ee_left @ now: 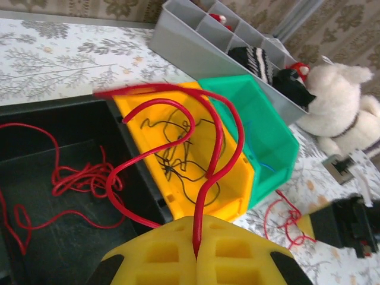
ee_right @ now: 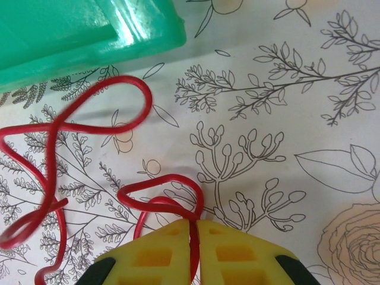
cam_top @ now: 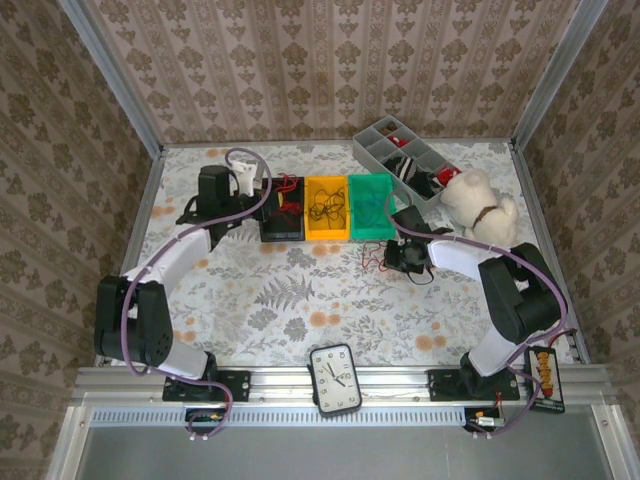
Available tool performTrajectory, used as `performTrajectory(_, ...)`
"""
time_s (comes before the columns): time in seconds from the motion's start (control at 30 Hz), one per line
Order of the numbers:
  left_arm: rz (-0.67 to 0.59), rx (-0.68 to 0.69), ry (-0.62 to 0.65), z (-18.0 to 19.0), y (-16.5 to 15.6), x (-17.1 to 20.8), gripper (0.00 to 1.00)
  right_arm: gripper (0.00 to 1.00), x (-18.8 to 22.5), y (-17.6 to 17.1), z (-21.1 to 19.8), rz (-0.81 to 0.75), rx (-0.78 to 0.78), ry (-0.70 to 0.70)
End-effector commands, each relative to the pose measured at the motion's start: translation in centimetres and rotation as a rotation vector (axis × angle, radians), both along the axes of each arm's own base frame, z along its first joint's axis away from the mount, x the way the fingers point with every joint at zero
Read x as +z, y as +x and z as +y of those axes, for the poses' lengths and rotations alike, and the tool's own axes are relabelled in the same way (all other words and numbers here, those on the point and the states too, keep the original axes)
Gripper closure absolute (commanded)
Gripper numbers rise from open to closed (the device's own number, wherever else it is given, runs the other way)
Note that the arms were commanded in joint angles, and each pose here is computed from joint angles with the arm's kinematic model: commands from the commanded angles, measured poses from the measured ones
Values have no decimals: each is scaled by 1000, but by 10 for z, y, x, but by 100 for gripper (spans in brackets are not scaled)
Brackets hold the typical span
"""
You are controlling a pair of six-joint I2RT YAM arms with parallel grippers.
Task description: Untangle the cables
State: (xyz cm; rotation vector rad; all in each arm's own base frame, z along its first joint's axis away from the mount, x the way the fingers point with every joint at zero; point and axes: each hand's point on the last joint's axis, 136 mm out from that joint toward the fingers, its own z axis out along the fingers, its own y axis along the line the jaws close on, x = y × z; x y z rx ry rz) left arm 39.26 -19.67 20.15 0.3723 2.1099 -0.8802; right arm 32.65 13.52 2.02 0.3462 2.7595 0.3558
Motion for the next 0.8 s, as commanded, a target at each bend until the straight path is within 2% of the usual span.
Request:
performTrajectory(0.0,1,138,47,15,28,-5,100,89,-20,-31,-22,110,-25,-75)
performTrajectory(0.13,20,207,90,21,52,-20,100,89,-14,-30,-19,88,-16,-52)
performTrajectory(0.17,28,208,93,19,56,-24,95,89,-13,-30,-19,84,-15,-51)
performTrajectory(0.2,46,212,100,18,61,-29,81,89,-12,-30,-18,80,-12,-47)
performTrajectory(0.23,58,211,100,16,66,-32,61,88,-10,-30,-17,74,-7,-40)
performTrajectory(0.27,68,204,99,14,68,-35,49,88,-9,-30,-16,70,-3,-36)
performTrajectory(0.3,70,196,99,11,69,-37,43,88,-7,-29,-16,65,-2,-33)
performTrajectory(0.37,47,178,92,4,68,-31,39,88,-5,-29,-14,55,6,-22)
performTrajectory(0.5,-37,108,125,-17,54,-13,38,86,-2,-28,-7,36,36,0)
performTrajectory(0.63,-83,-68,205,-54,14,-19,38,84,2,-25,10,17,114,17)
performTrajectory(0.77,-33,-214,206,-86,-27,-40,38,84,4,-23,27,5,183,18)
